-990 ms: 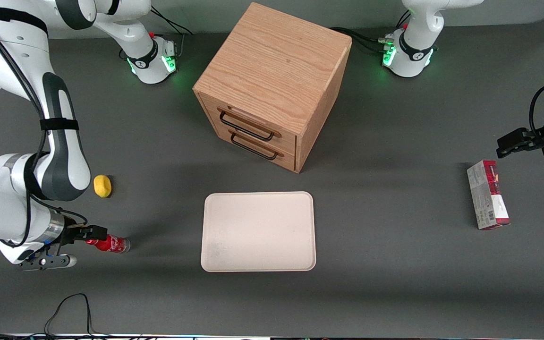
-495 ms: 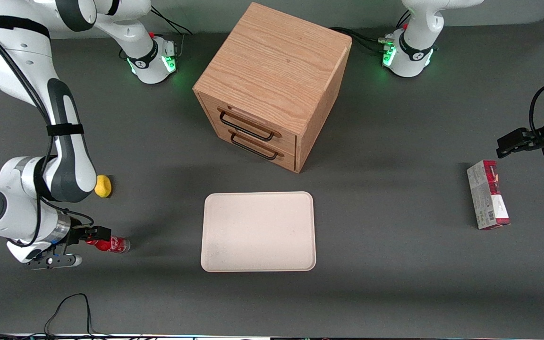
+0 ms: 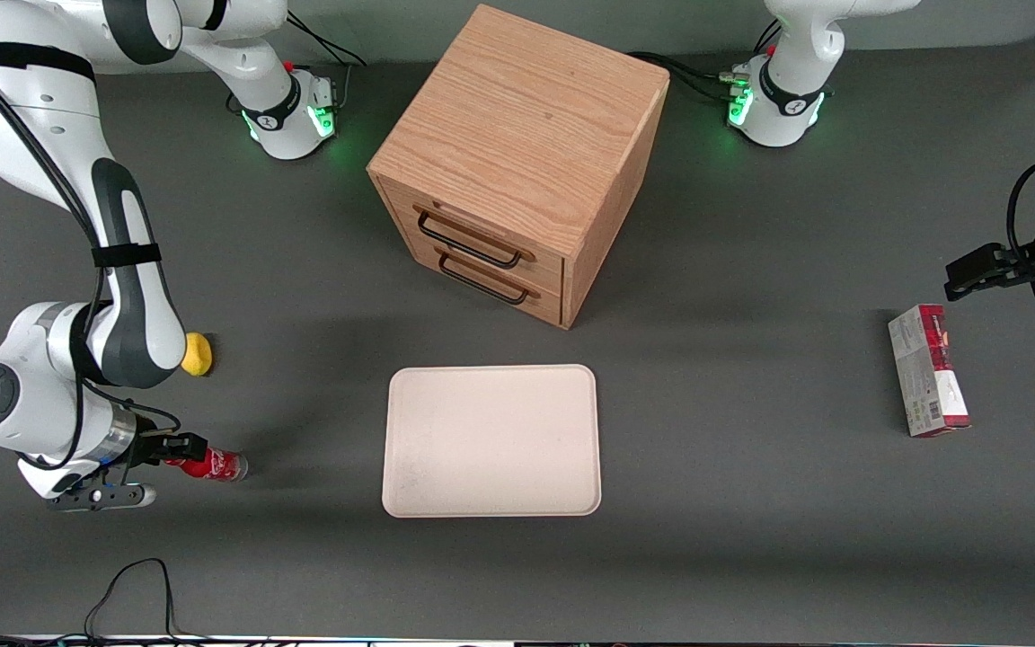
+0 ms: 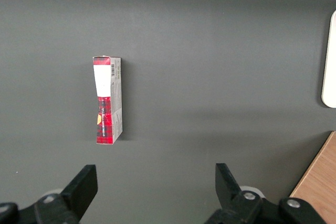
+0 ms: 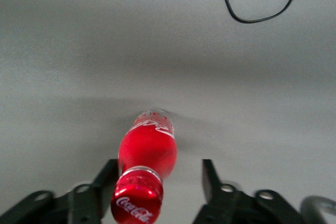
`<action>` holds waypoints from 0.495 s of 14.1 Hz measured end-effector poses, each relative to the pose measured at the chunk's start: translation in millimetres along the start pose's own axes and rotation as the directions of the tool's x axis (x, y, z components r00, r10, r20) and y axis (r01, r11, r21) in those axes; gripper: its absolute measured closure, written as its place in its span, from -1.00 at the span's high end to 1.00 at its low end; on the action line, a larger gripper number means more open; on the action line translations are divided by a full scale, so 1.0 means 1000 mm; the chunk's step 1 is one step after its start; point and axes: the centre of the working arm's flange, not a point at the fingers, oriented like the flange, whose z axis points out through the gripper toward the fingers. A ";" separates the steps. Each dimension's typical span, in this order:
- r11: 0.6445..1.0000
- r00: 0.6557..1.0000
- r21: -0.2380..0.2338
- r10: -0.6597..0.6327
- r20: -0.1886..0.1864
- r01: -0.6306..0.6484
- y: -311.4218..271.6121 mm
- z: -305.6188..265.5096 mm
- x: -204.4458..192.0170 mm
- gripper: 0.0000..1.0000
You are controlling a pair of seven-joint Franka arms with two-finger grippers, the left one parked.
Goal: Place coke bottle on tray
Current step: 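Close the right gripper around the red bottle's body and lift it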
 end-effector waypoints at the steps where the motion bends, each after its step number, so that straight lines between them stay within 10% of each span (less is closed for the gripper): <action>1: 1.000 1.000 0.011 0.007 -0.004 -0.007 -0.001 -0.002 0.001 0.02; 7: 0.999 0.999 0.036 0.026 -0.019 -0.026 -0.002 -0.006 0.002 -0.28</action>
